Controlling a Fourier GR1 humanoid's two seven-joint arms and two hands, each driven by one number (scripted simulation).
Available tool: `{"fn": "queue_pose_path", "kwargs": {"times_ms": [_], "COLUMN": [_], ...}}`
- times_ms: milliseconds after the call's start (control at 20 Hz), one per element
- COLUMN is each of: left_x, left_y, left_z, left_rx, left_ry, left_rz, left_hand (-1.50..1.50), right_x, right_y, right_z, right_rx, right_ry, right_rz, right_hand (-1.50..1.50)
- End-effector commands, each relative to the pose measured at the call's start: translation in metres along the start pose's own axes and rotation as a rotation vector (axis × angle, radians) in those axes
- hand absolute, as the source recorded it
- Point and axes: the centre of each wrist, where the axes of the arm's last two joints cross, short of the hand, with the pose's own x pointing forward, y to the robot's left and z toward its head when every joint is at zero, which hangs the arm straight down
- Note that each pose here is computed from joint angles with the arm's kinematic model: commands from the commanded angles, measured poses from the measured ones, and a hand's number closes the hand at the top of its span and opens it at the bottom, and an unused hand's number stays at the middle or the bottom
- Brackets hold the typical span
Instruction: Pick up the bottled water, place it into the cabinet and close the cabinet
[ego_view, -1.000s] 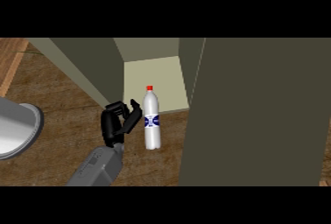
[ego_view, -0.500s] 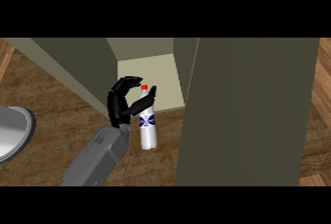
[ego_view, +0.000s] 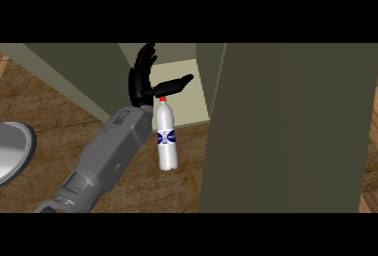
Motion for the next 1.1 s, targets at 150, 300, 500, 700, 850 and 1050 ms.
{"fn": "queue_pose_path", "kwargs": {"times_ms": [150,300,500,700,850,1050], "left_x": [-0.002,0.001,0.015,0.014,0.016,0.001], "left_y": [-0.011,-0.025,-0.039,-0.041,-0.042,-0.032], "left_z": [-0.009,-0.007,-0.013,-0.013,-0.015,-0.008], "left_rx": [-0.081,-0.157,-0.229,-0.260,-0.254,-0.242], "left_ry": [-0.047,-0.081,-0.154,-0.196,-0.190,-0.194], "left_rz": [-0.056,-0.033,-0.064,0.001,0.060,0.101], "left_hand": [-1.50,-1.50,-1.50,1.50,1.50,1.50], "right_x": [0.007,0.006,0.006,0.003,0.013,0.022], "right_y": [-0.005,0.000,0.001,-0.009,-0.007,-0.009], "right_z": [-0.001,-0.002,0.006,0.009,0.012,0.011], "right_rx": [0.015,0.015,0.012,-0.007,-0.026,0.031], "right_ry": [-0.014,-0.011,0.002,-0.007,0.000,0.006], "right_rz": [0.014,0.007,0.015,0.025,0.042,0.046], "right_hand": [-1.50,-1.50,-1.50,-1.50,-1.50,-1.50]}}
